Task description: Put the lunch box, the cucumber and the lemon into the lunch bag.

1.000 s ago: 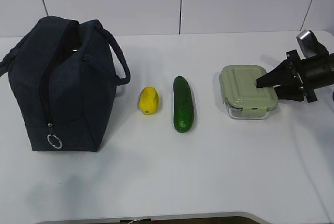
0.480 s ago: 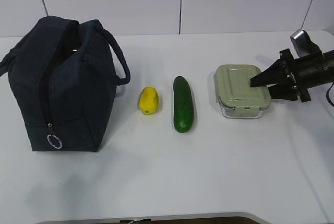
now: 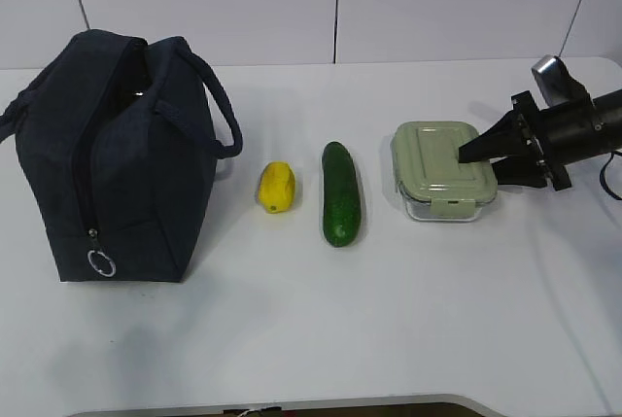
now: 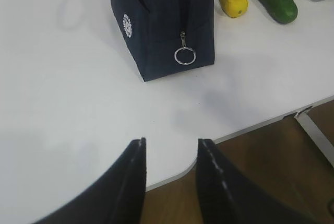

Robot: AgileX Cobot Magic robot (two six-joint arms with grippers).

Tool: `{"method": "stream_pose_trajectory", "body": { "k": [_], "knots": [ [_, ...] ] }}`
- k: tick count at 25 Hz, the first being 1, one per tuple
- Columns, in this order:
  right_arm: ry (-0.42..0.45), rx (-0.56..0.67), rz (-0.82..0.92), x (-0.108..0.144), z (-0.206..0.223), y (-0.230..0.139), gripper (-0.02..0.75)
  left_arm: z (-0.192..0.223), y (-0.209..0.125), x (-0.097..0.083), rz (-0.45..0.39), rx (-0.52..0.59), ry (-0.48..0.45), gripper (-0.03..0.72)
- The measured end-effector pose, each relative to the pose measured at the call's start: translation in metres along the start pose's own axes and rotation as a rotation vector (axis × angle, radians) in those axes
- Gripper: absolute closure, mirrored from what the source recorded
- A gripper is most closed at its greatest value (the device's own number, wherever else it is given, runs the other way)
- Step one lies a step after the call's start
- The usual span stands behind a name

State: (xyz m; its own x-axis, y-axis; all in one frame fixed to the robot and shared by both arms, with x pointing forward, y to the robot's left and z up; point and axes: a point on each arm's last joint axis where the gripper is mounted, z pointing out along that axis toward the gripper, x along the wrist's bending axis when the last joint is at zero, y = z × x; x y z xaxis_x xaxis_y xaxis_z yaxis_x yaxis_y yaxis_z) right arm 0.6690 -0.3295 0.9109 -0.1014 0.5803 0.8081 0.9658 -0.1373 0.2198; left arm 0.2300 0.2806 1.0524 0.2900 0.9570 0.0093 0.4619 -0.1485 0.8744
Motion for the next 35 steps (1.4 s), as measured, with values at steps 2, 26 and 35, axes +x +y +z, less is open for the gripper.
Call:
{"method": "stream_pose_trajectory", "body": {
  "k": [2,26,35],
  "knots": [
    [0.0,0.0,0.004,0.0,0.0,0.0,0.36,0.0,0.0,0.0,0.0,0.0,0.0,0.449],
    [-0.026,0.011,0.012,0.025,0.015,0.002,0.361,0.0,0.0,0.0,0.0,0.0,0.0,0.449],
    [-0.008,0.034,-0.025,0.047,0.027,0.0,0.361,0.0,0.0,0.0,0.0,0.0,0.0,0.449]
  ]
}}
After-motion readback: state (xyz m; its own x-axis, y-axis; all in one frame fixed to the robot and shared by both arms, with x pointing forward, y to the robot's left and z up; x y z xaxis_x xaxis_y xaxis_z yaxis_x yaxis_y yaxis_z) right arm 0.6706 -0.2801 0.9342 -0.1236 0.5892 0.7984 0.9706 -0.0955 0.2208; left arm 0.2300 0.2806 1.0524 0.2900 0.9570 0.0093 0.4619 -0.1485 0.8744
